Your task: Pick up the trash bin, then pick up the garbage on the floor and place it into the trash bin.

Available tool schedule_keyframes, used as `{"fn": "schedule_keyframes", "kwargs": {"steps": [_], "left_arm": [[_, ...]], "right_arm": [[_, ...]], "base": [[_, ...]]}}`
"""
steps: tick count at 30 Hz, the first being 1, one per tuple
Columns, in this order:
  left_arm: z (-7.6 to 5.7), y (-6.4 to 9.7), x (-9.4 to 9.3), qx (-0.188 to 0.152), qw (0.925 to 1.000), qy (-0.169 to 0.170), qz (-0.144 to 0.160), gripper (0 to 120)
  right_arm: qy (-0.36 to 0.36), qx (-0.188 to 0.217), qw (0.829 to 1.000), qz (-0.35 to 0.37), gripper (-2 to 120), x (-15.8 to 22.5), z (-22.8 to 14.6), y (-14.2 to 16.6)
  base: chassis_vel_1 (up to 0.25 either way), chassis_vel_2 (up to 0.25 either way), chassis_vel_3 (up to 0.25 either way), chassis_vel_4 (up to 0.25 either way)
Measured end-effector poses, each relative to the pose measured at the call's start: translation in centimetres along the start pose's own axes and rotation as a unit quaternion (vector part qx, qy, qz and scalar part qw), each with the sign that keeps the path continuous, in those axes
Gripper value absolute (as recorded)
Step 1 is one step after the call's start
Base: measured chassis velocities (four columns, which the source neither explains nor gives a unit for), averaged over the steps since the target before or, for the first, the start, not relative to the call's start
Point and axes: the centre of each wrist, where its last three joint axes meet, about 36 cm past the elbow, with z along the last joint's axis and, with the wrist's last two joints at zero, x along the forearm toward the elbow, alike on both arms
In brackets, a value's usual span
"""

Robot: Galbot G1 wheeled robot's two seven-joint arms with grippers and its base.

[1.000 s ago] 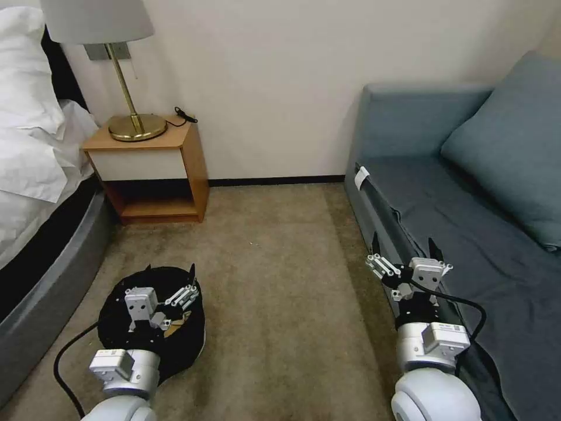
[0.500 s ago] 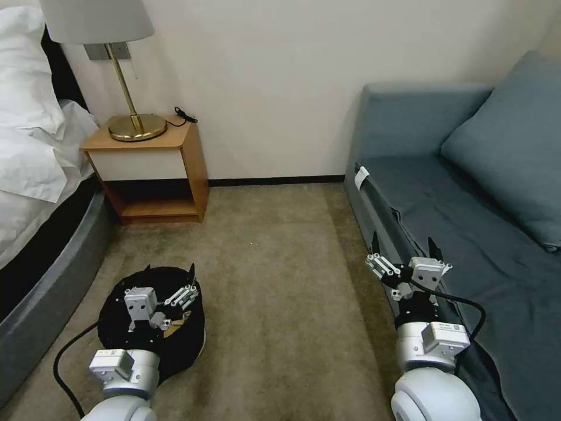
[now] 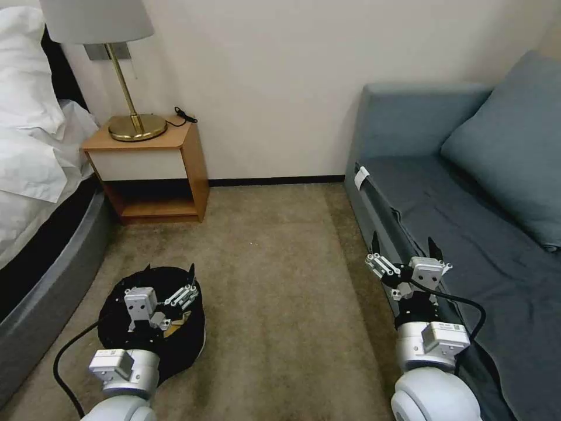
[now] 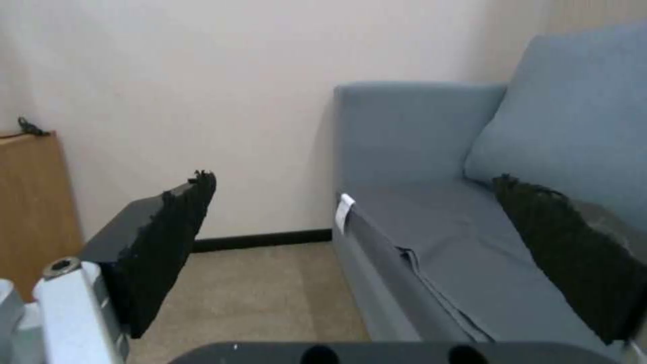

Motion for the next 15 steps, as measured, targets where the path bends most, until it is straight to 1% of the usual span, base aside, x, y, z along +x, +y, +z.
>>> {"fn": "schedule_keyframes", "kwargs": {"steps": [15], "left_arm": [[0.03,0.01,0.00,0.000,1.0000,0.001,0.000,100]], "right_arm": [[0.000,0.000,1.000,0.000,100,0.00,-0.01,0.00]], "base": [[0.000,0.000,0.000,0.000]]}}
